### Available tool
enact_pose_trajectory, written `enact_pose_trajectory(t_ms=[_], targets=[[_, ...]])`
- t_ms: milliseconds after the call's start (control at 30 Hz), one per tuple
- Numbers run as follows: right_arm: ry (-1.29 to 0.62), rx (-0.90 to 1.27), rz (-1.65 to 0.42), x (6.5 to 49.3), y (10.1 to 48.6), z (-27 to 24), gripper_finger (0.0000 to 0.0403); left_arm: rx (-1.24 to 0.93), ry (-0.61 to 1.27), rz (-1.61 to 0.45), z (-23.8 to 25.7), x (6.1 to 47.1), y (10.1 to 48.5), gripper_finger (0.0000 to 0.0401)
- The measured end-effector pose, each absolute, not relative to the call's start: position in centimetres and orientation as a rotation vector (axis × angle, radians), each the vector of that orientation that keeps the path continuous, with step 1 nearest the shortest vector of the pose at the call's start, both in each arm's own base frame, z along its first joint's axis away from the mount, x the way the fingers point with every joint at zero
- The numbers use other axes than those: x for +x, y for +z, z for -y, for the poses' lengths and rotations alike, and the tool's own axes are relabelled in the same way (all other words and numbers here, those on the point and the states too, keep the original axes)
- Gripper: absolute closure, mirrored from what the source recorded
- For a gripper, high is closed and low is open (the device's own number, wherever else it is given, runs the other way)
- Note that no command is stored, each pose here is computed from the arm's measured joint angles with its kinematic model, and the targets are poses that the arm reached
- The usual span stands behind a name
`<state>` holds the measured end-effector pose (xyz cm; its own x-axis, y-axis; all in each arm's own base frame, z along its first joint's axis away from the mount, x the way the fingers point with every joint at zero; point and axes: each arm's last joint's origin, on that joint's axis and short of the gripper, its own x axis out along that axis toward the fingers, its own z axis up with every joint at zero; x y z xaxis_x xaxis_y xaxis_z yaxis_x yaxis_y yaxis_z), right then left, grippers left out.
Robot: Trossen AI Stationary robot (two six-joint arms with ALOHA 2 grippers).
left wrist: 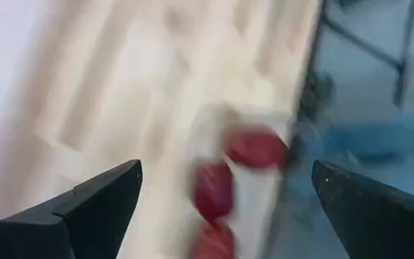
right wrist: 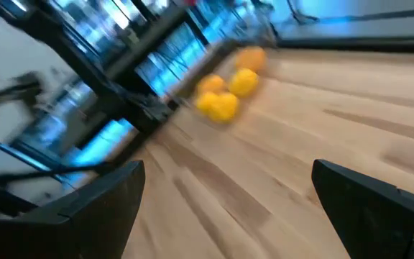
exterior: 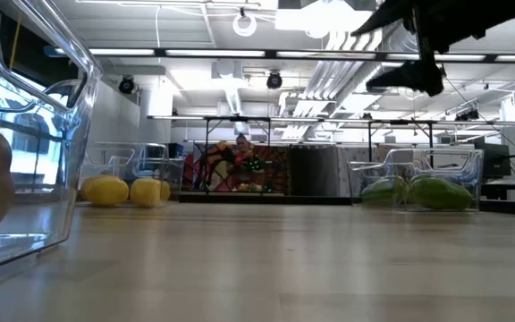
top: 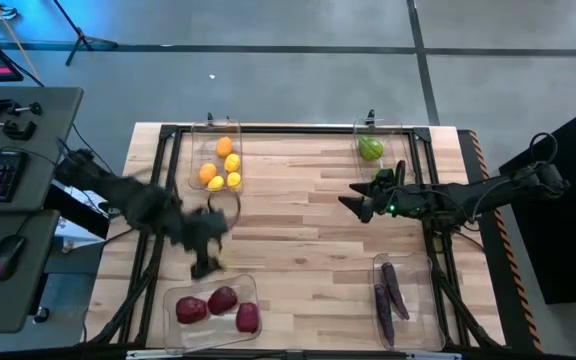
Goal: Sort produce into baskets
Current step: Return to Home Position
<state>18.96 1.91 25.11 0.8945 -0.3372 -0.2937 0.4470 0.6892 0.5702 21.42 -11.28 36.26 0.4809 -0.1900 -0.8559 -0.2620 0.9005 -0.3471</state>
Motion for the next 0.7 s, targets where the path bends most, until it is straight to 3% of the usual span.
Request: enact_pose_trajectory(t_ms=[300, 500, 700], targets=[[-0.376, 0.724, 0.095, 19.4, 27.8, -1.9, 0.0013, -0.222, 0.368, -0.761, 3.1, 17.0, 38.9, 0.0013], [-0.398, 0.761, 0.148, 19.4, 28.1, -1.8, 0.0013, -0.298, 0.323, -0.551, 1.4, 13.5, 36.2, 0.0034], [-0.396, 0.795, 0.156, 19.4, 28.1, -1.8, 0.0013, -0.347, 0.255, -0.245, 1.1, 12.1, 31.7, 0.0094]])
